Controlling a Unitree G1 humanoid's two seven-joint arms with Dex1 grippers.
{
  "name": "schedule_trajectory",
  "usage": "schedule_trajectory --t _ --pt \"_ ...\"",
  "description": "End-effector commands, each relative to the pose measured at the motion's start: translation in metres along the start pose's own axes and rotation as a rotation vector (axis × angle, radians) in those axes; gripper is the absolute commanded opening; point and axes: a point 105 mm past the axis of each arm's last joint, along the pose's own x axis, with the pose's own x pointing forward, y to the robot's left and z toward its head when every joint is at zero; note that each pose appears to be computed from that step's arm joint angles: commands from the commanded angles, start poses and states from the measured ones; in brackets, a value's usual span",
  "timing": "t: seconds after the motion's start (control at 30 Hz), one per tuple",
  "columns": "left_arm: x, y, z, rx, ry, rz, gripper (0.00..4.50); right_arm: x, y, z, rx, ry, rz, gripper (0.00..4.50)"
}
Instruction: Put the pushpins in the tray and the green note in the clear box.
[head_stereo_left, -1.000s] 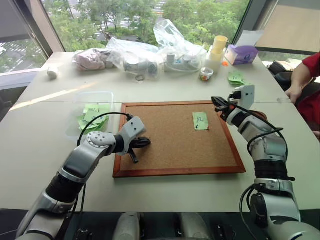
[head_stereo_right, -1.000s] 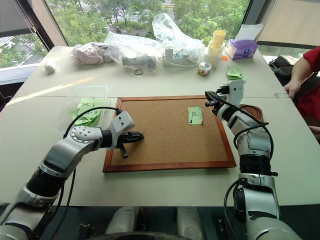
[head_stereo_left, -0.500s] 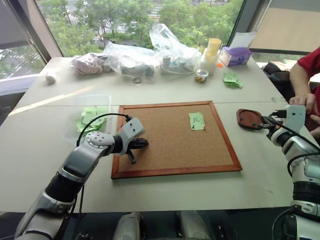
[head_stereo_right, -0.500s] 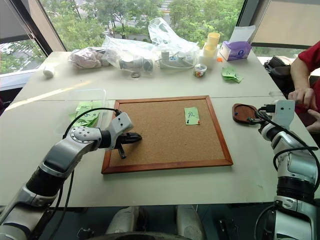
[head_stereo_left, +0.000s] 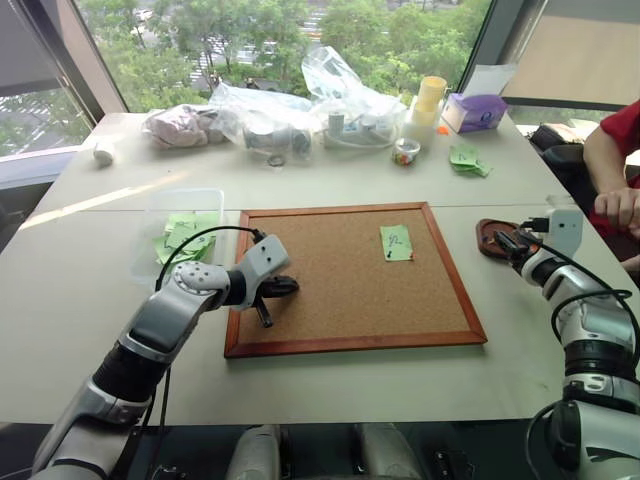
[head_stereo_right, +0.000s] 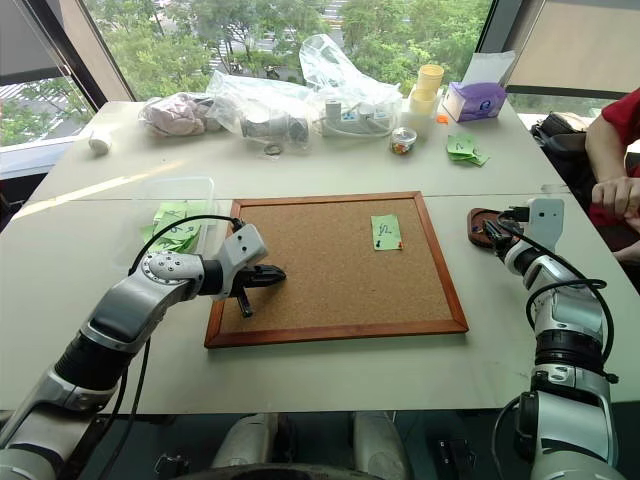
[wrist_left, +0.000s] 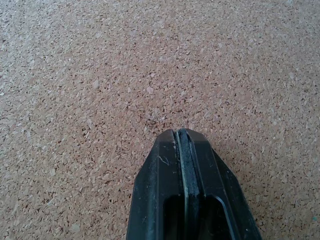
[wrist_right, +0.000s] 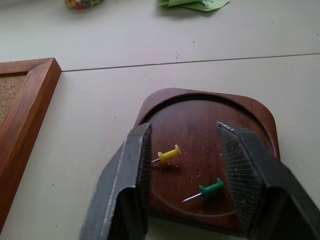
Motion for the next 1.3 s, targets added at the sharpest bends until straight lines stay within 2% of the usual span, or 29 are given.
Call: schedule_trajectory --t 0.03,0.07,0.23,0.33,0.43,0.5,0.57,0.73,0.93,1.07,1.1,1.27,1.3 --pt "0.007 -0.011 -0.017 -0.035 0.061 -0.036 0.0 0.0 -0.008 0.024 -0.038 -0.064 -0.015 4.22" --pt "0.007 -0.012 -0.017 -0.036 0.061 -0.036 0.0 -0.001 -0.009 0.026 -0.038 -0.072 -0.019 4.42" --pt "0.007 -0.012 -0.017 -0.04 0.059 -0.033 0.0 -0.007 -0.008 0.053 -0.05 -0.19 -0.026 4.42" --pt "0.006 -0.012 -0.018 -0.043 0.061 -0.03 0.0 -0.018 0.036 0.065 -0.114 -0.231 0.183 4.42" --pt "0.006 -0.012 -0.018 -0.044 0.062 -0.03 0.0 -0.029 0.072 0.052 -0.138 -0.174 0.336 4.42" --pt "0.007 -0.014 -0.019 -0.044 0.062 -0.034 0.0 -0.04 0.108 0.032 -0.154 -0.11 0.468 4.42" --pt "0.008 -0.014 -0.018 -0.043 0.06 -0.037 0.0 -0.043 0.128 0.018 -0.126 -0.083 0.517 4.42" --pt "0.008 -0.013 -0.017 -0.035 0.06 -0.038 0.0 -0.042 0.146 0.002 -0.121 -0.049 0.546 4.42" --pt "0.008 -0.013 -0.017 -0.035 0.061 -0.037 0.0 -0.037 0.152 -0.006 -0.118 -0.027 0.557 4.42" --pt "0.009 -0.014 -0.017 -0.038 0.061 -0.037 0.0 -0.033 0.156 -0.008 -0.121 -0.024 0.564 3.27" --pt "0.009 -0.014 -0.017 -0.038 0.062 -0.037 0.0 -0.032 0.157 -0.009 -0.121 -0.024 0.565 2.66" --pt "0.008 -0.015 -0.019 -0.04 0.065 -0.035 0.0 -0.028 0.158 -0.008 -0.127 -0.032 0.558 0.22" --pt "0.008 -0.015 -0.019 -0.04 0.065 -0.035 0.0 -0.028 0.158 -0.008 -0.126 -0.034 0.557 0.04"
